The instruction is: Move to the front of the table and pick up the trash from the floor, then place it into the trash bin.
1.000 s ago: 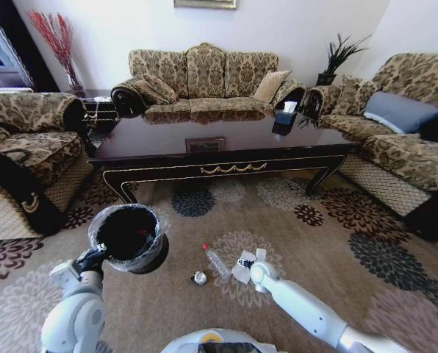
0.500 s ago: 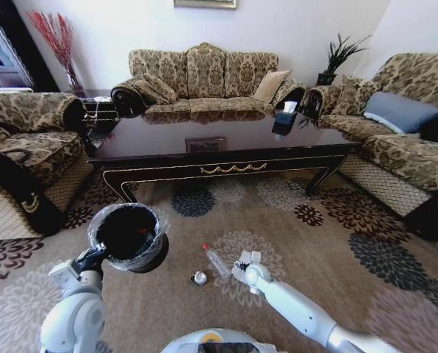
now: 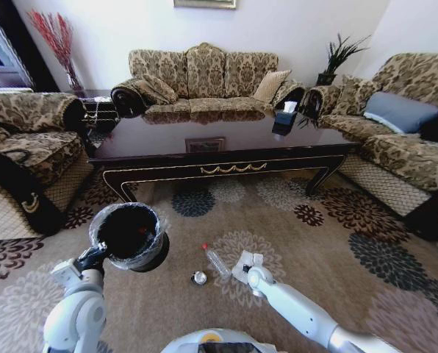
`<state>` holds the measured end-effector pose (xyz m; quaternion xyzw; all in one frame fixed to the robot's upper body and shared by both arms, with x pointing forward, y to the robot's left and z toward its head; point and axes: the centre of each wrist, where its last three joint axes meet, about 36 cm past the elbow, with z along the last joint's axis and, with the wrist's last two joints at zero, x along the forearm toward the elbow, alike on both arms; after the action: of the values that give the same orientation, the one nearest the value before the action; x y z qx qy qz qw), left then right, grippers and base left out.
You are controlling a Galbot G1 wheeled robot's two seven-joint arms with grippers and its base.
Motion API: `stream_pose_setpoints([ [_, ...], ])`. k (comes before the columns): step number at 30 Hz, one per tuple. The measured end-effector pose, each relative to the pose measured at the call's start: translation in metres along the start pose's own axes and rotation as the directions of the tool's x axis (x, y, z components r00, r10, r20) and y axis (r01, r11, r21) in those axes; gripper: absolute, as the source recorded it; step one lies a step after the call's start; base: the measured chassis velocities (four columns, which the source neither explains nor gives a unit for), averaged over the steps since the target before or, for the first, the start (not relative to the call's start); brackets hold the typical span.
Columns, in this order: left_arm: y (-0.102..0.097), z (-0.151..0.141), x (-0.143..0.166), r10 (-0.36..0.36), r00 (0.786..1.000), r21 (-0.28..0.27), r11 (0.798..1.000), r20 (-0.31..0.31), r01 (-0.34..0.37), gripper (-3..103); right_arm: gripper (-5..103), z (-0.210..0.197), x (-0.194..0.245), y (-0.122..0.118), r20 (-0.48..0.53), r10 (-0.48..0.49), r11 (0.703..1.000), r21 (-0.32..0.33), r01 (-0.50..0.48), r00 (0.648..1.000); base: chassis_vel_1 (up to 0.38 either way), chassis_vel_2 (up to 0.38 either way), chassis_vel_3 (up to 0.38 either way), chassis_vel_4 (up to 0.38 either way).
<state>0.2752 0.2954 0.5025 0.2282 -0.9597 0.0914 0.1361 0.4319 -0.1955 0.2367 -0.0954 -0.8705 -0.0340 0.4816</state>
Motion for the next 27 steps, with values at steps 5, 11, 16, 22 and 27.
stream_pose_setpoints([
  [5,0.0,0.0,0.0,-0.001,1.0,-0.001,1.0,0.0,0.001,4,7,0.002,0.001,-0.004,0.009,0.005,1.0,0.008,-0.005,1.0,0.0,0.0,0.0,0.0],
  [11,0.0,0.0,0.0,0.0,1.0,0.001,1.0,0.0,0.0,4,0,0.001,0.007,-0.008,0.044,-0.007,1.0,0.001,0.007,0.999,0.0,0.0,0.0,0.0],
  [16,0.0,0.001,0.0,0.0,1.0,0.003,1.0,0.003,0.0,4,0,-0.004,0.013,-0.011,0.078,-0.036,0.999,-0.01,0.037,0.996,0.0,0.0,0.0,0.0],
  [22,0.0,0.001,-0.001,-0.001,1.0,0.003,1.0,0.006,0.001,4,0,-0.016,0.029,-0.011,0.131,-0.067,0.997,-0.014,0.07,0.989,0.0,0.0,0.0,0.0],
  [27,0.0,0.001,-0.002,0.0,1.0,0.002,1.0,0.008,0.0,4,0,-0.047,0.061,-0.008,0.277,-0.204,0.979,0.042,0.201,0.939,0.0,0.0,0.0,0.0],
])
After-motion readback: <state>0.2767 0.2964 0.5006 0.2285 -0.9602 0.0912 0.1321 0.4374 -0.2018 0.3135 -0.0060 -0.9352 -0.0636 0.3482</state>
